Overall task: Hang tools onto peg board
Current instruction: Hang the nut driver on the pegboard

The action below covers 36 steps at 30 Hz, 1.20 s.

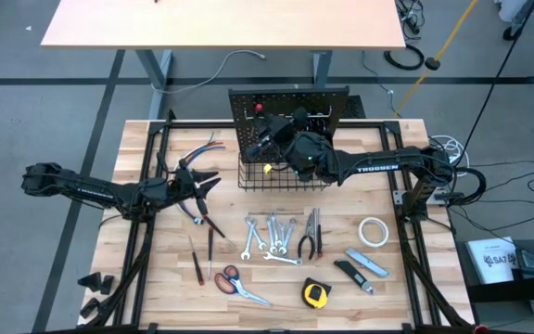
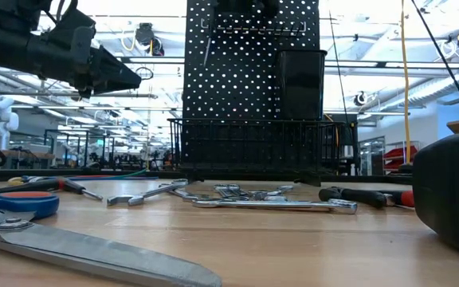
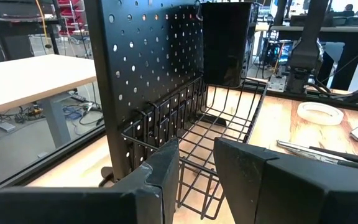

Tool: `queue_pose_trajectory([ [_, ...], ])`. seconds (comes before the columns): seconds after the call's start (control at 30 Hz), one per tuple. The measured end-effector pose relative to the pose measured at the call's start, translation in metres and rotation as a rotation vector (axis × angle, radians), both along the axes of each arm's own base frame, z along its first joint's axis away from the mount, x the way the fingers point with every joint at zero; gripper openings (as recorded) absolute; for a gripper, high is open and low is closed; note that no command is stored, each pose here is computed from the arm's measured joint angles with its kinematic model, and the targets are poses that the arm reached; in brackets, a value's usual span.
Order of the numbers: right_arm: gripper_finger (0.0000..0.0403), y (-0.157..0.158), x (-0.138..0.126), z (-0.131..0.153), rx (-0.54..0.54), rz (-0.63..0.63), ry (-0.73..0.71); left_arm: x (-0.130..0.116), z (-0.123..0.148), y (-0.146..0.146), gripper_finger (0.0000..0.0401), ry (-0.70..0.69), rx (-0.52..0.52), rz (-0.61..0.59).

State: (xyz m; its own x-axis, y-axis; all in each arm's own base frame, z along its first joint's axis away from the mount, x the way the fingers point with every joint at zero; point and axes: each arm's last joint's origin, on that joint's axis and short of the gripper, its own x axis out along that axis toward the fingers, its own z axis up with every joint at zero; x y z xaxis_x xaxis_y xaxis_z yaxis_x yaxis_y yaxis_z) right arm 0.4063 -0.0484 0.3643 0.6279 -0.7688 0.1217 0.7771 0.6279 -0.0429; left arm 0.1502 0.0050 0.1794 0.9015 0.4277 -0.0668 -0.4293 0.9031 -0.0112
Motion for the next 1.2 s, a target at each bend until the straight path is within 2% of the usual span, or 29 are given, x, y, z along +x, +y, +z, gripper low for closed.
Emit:
queue_pose_trajectory([
  [0.43,0.0096,-0.002,0.0,-0.001,-0.033,-0.008,0.056,0.0,0.0,0.0,0.0107,0.001,0.0,0.0],
  [0.77,0.0096,0.005,-0.006,0.008,-0.072,0.002,0.074,0.0,0.0,0.0,0.0107,0.004,0.0,0.0],
  [0.97,0.0096,0.018,-0.018,0.022,-0.074,0.026,0.089,0.0,-0.001,0.0,0.0107,0.006,0.0,0.0],
  [1.2,0.0096,0.052,-0.04,0.031,-0.009,0.134,0.183,0.0,-0.002,0.0,0.0107,0.017,0.001,0.0],
])
